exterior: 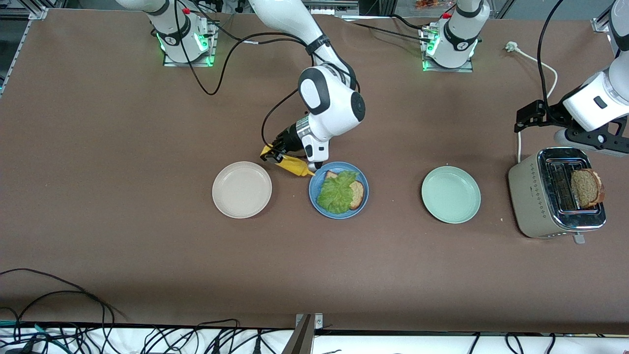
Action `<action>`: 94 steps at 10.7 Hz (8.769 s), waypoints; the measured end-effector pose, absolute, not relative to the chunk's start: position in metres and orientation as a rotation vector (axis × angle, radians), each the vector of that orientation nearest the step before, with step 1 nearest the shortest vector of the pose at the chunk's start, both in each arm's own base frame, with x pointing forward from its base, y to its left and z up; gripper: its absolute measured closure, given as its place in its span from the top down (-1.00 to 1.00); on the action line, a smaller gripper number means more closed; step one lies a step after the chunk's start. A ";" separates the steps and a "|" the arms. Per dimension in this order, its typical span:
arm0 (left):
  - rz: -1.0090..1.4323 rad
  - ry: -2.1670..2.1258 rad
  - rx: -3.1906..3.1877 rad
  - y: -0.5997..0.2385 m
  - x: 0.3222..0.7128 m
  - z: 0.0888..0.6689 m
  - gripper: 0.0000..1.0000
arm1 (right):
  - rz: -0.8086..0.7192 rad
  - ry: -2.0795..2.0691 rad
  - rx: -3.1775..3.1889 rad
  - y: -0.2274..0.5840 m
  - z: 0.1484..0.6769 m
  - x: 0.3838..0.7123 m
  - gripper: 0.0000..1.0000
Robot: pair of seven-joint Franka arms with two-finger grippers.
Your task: Make sandwich in blue plate with both arms
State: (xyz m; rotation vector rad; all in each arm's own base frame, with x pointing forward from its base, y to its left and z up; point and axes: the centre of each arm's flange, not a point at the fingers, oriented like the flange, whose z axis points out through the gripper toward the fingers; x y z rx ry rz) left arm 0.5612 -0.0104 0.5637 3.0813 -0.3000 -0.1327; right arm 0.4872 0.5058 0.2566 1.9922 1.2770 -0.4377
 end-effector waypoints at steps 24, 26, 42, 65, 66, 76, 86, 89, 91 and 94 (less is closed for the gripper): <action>-0.143 -0.267 3.083 0.001 0.564 0.559 1.00 | 0.336 2.316 3.120 0.083 0.370 0.689 -0.25; -0.150 -0.264 3.082 0.003 0.565 0.557 1.00 | 0.528 2.506 3.031 0.051 0.357 0.686 -0.25; -0.151 -0.257 3.082 0.005 0.566 0.556 1.00 | 1.653 2.901 2.419 -0.032 0.095 0.656 -0.25; -0.130 -0.257 3.085 0.005 0.568 0.562 1.00 | -0.002 1.910 3.236 -0.165 0.307 0.659 1.00; -0.130 -0.257 3.085 0.005 0.568 0.562 1.00 | -0.130 1.722 3.267 -0.152 0.329 0.662 1.00; -0.137 -0.257 3.084 0.005 0.569 0.559 1.00 | -0.294 0.511 3.201 -0.007 0.505 0.619 1.00; -0.138 -0.255 3.084 0.006 0.570 0.559 1.00 | -0.120 0.382 3.119 -0.041 0.551 0.582 1.00; -0.147 -0.195 3.087 0.028 0.577 0.549 1.00 | -0.109 0.227 3.130 -0.041 0.553 0.579 1.00; -0.137 -0.119 3.093 0.073 0.597 0.537 1.00 | -0.058 0.205 3.128 -0.033 0.572 0.571 1.00; -0.124 -0.076 3.095 0.134 0.623 0.503 1.00 | -0.030 0.197 3.126 -0.032 0.583 0.564 1.00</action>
